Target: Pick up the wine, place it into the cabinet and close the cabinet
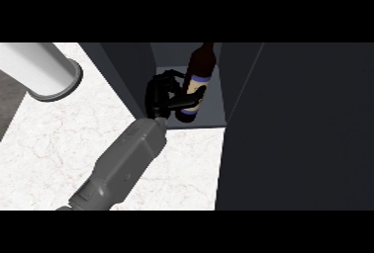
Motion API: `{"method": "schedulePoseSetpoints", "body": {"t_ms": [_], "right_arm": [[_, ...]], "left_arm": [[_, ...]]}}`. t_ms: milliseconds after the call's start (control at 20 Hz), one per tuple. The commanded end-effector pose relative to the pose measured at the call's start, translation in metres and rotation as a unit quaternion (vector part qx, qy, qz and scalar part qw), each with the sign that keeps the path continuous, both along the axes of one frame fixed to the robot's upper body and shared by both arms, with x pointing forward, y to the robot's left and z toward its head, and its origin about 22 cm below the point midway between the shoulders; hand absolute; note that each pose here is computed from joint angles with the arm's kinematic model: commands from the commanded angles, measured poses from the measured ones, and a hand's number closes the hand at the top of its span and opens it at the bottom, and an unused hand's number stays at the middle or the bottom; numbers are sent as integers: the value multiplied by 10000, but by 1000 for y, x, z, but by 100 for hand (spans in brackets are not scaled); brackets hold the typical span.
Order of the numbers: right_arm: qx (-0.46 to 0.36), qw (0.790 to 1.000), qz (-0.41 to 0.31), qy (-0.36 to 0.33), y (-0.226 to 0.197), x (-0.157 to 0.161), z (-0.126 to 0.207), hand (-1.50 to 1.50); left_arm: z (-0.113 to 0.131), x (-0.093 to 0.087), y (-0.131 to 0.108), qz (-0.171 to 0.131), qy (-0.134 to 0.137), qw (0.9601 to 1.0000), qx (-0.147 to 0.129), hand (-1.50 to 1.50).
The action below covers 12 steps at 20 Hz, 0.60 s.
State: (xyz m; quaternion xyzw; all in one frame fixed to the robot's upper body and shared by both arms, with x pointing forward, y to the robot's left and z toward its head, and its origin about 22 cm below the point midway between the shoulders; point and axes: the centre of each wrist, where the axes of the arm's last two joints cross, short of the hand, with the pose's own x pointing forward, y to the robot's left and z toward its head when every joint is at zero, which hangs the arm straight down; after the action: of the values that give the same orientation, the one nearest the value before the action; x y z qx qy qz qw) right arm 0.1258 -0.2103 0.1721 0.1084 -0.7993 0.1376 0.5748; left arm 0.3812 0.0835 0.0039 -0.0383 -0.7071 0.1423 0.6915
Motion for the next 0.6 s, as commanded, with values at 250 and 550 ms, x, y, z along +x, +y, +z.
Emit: {"method": "schedulePoseSetpoints", "body": {"t_ms": [250, 550], "right_arm": [[383, 9983, 412, -140, -4, -25, 23, -150], [465, 9980, 387, -188, -2, -24, 18, -150]], "left_arm": [[23, 24, -5, 229, -195, 9993, 205, 150], [54, 52, 7, 779, -198, 9931, 856, 150]]}}
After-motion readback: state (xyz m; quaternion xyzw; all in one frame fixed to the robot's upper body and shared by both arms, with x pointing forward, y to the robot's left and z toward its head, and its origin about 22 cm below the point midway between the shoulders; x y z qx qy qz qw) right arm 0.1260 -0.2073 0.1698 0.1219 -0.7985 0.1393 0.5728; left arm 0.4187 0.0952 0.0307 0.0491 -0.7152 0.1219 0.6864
